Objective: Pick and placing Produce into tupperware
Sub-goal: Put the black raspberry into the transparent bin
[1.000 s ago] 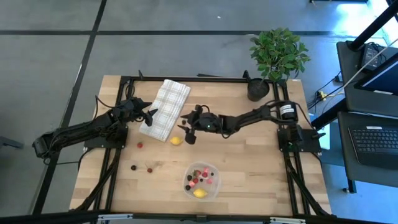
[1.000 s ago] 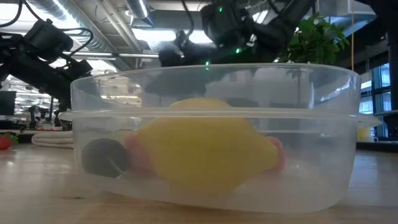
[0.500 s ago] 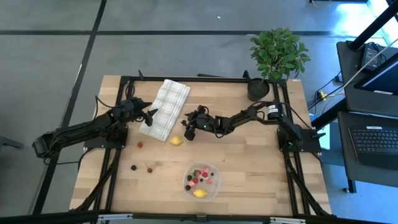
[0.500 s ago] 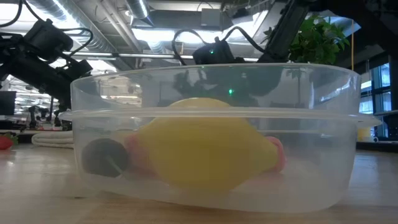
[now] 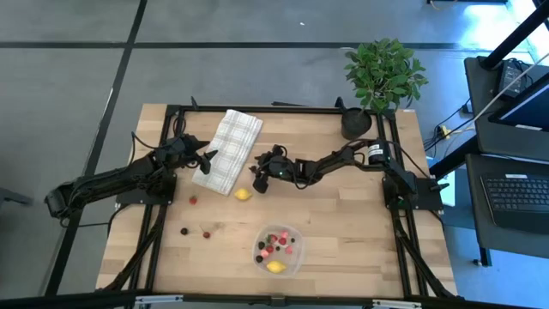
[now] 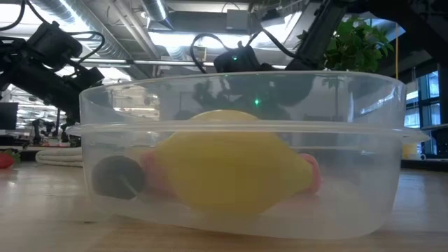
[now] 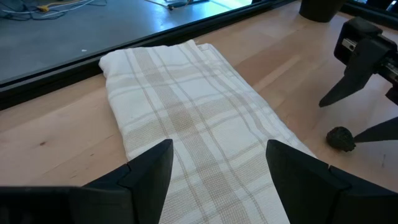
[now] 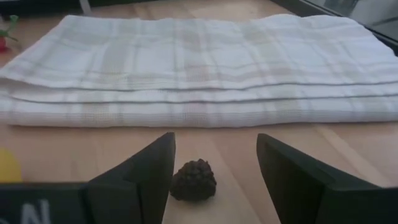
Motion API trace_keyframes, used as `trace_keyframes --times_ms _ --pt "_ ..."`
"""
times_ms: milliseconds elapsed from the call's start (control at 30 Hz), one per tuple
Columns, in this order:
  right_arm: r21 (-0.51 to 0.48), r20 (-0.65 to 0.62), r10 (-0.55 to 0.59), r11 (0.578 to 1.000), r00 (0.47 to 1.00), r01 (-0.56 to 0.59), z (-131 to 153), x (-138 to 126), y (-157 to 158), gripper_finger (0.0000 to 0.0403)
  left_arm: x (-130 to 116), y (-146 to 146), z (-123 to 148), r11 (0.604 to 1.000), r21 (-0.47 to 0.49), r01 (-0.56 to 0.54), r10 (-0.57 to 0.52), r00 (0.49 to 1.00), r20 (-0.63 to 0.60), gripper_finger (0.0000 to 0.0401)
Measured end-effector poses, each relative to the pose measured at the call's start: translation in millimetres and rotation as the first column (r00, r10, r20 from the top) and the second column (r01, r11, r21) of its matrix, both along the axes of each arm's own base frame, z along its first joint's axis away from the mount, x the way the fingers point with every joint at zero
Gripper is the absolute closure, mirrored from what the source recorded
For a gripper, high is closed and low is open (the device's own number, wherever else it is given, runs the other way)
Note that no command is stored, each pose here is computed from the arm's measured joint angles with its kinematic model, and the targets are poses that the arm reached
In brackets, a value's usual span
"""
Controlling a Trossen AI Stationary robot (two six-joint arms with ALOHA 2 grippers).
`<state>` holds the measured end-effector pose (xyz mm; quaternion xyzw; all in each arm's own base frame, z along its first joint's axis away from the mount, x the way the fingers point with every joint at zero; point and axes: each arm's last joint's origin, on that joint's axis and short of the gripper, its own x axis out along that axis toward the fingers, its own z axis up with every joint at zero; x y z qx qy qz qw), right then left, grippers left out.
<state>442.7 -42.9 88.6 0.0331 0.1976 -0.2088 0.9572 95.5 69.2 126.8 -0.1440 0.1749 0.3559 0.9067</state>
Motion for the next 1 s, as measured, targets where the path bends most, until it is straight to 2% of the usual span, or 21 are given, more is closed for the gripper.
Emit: trace_keyframes --times_ms 167,667,833,1000 --pt "0.021 -0.007 0.032 0.999 0.999 -0.032 2 3 1 0.0175 0 0 0 1.0 0.0 0.0 0.0 1.0 0.0 0.0151" --pt "0.081 -0.078 0.014 0.997 0.997 -0.008 -5 0 1 0.0175 0 0 0 1.0 0.0 0.0 0.0 1.0 0.0 0.0151" --pt "0.098 -0.077 0.016 0.995 0.997 -0.009 -6 9 0 0.0175 0 0 0 1.0 0.0 0.0 0.0 1.0 0.0 0.0151" --pt "0.105 -0.14 0.022 0.994 0.99 -0.007 -17 27 -1 0.0184 0 0 0 1.0 0.0 0.0 0.0 1.0 0.0 0.0151"
